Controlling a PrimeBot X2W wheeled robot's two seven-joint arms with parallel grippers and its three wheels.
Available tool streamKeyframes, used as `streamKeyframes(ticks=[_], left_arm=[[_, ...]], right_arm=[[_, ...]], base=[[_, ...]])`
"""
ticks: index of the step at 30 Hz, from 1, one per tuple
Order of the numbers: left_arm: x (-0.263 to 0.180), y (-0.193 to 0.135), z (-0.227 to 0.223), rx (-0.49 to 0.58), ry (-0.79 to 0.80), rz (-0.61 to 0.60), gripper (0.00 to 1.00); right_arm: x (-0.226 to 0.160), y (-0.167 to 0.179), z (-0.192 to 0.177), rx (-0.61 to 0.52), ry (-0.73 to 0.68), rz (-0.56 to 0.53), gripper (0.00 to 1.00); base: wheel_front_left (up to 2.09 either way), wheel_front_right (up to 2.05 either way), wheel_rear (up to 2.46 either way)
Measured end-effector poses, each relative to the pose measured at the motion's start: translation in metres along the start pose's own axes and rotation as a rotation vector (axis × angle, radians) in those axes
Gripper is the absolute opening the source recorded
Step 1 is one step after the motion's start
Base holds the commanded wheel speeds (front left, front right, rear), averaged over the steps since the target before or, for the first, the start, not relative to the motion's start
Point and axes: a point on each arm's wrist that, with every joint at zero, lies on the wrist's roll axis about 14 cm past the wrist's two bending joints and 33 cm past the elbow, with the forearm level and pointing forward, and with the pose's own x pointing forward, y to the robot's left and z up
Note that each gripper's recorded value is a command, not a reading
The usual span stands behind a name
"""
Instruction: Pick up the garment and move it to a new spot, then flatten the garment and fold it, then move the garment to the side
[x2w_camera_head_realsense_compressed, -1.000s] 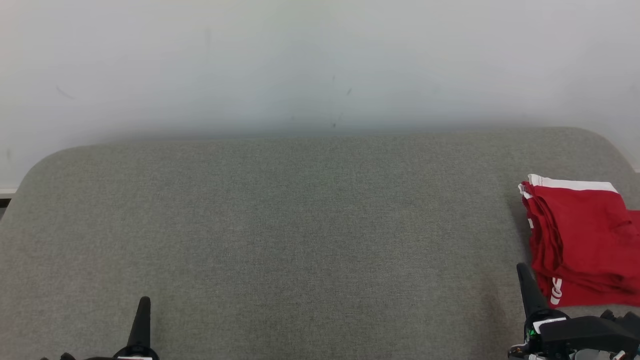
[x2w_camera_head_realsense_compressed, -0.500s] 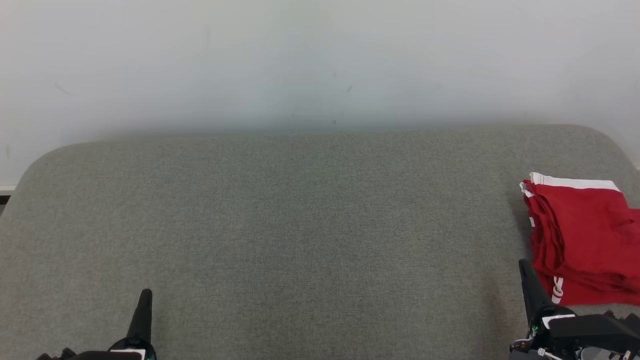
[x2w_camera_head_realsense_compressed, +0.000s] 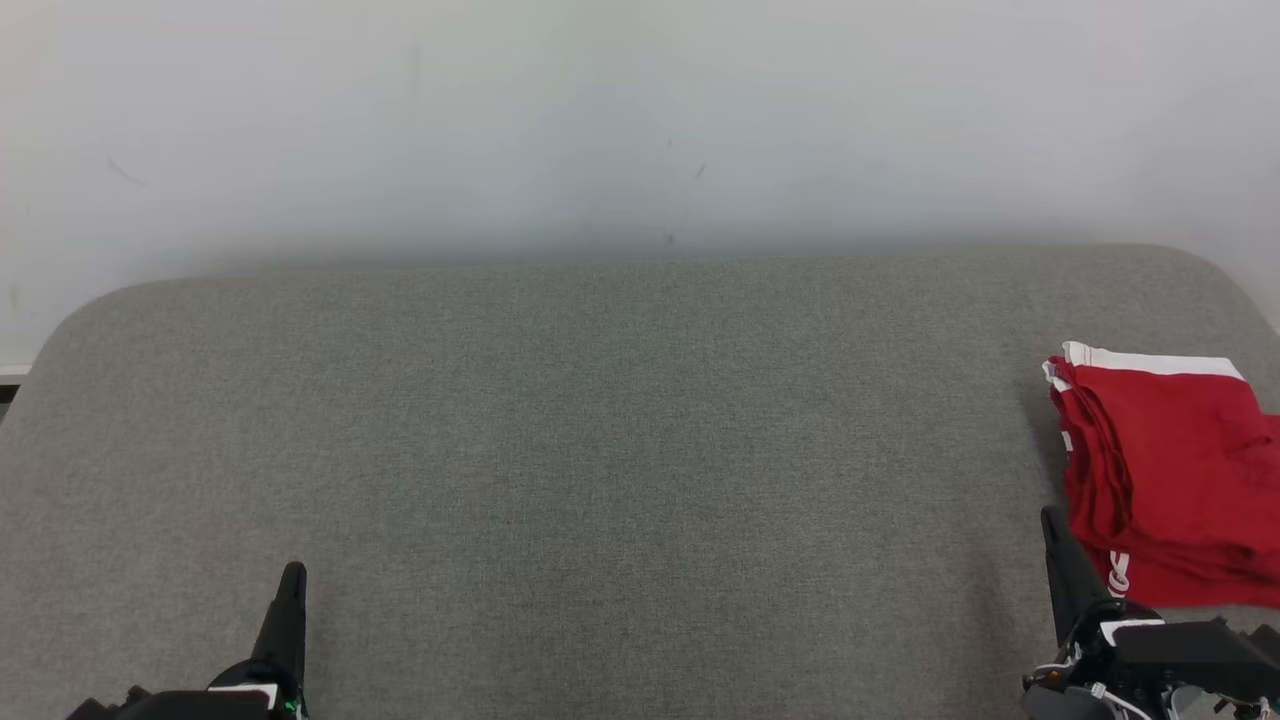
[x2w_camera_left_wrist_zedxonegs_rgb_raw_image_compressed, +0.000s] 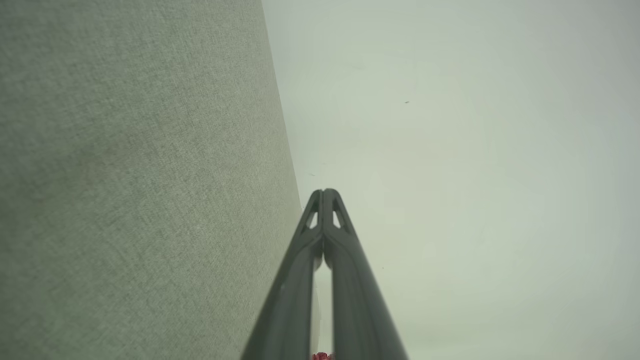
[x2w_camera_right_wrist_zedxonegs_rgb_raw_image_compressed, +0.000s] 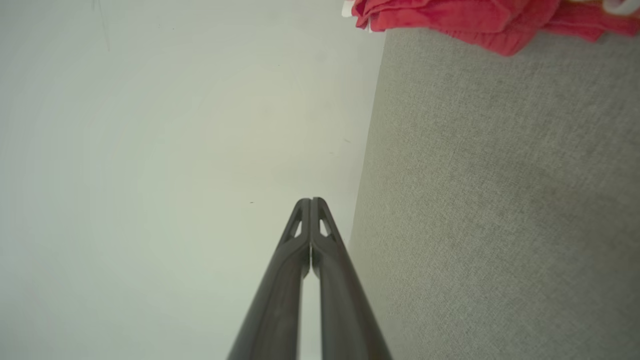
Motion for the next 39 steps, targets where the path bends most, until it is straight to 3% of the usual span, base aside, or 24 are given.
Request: streamKeyframes(ticks=[11,39], left_arm=[[0.0042,-0.0045,-0.0005,-0.072,0.009,-0.017,0.0],[0.0044,-0.0049,-0.0005,-0.073,0.009,-0.018,0.0]], right_arm=[[0.0018,0.002,0.0012,0.077,-0.003,0.011,0.0],[0.0019,0.0022,0.0012,0.078,-0.003,0.012,0.0]], base=[[0.0,0.0,0.0],[0.0,0.0,0.0]])
